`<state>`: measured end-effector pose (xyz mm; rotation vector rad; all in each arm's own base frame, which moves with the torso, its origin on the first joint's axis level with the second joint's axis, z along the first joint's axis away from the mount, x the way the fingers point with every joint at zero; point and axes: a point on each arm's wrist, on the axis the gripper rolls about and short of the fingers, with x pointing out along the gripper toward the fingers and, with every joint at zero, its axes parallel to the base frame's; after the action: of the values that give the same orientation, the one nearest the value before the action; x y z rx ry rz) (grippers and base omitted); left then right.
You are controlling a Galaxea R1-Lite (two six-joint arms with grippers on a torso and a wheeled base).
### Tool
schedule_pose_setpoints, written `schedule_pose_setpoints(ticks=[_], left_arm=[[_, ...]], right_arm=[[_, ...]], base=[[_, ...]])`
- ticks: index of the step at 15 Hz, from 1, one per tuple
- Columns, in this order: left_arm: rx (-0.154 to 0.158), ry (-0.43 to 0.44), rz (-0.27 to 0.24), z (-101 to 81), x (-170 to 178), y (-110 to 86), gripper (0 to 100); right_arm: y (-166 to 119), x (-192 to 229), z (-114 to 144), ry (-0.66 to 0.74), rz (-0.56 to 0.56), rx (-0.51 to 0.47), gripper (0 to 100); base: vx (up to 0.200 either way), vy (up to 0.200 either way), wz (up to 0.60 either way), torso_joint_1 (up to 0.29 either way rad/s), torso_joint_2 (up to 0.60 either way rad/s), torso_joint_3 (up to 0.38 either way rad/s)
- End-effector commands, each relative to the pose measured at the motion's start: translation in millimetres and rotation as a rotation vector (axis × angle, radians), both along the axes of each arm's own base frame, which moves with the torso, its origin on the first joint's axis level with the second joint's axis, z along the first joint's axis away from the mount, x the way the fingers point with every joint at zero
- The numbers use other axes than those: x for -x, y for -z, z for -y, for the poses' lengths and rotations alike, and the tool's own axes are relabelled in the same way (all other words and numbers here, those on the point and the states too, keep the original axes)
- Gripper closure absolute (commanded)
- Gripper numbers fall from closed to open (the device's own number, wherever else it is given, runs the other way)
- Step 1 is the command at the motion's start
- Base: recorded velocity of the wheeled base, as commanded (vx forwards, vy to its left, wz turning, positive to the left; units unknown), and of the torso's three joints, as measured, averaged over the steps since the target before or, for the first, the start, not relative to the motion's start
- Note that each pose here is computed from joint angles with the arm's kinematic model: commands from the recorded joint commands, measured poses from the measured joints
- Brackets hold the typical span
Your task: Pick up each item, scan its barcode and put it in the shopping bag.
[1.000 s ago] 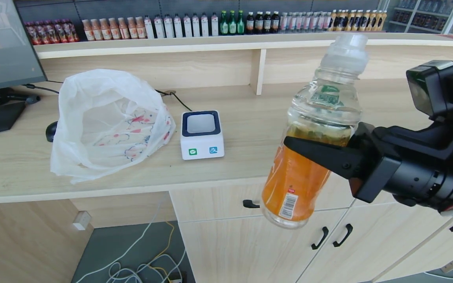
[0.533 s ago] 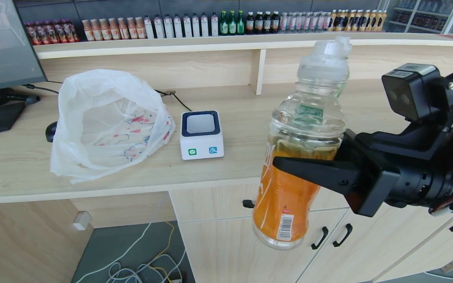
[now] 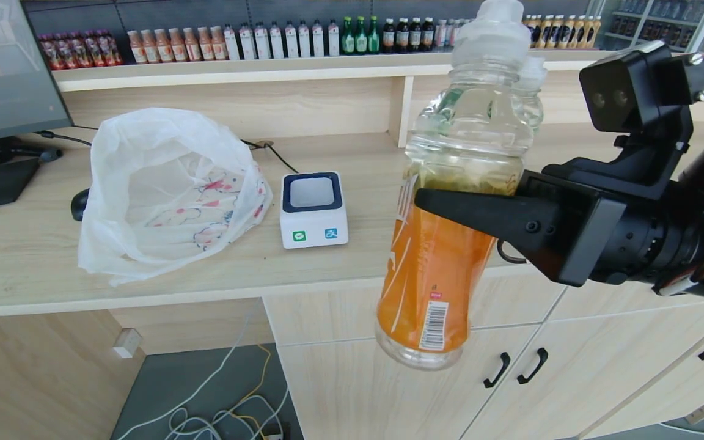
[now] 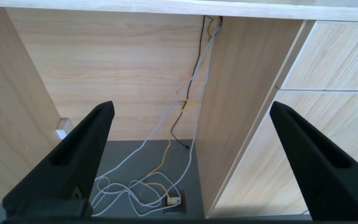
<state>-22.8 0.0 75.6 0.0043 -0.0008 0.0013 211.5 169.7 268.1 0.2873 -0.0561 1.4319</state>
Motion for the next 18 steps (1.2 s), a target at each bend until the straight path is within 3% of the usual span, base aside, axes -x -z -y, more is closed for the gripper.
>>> schedule_pose_setpoints(ticks=[1, 6, 18], left_arm=[[0.000, 0.000, 0.001, 0.0, 0.0, 0.0, 0], [0.000, -0.002, 0.001, 0.0, 0.0, 0.0, 0], [0.001, 0.000, 0.001, 0.0, 0.0, 0.0, 0]], right_arm=[[0.8, -0.4, -0.9, -0.004, -0.015, 0.000, 100], [0.7, 2.0, 1.3, -0.014, -0.064, -0.009, 100], [-3.0, 2.7, 1.2, -0.019, -0.063, -0.018, 100]], base=[[0.000, 0.000, 0.00, 0.000, 0.00, 0.000], [0.000, 0.000, 0.00, 0.000, 0.00, 0.000], [0.000, 0.000, 0.00, 0.000, 0.00, 0.000]])
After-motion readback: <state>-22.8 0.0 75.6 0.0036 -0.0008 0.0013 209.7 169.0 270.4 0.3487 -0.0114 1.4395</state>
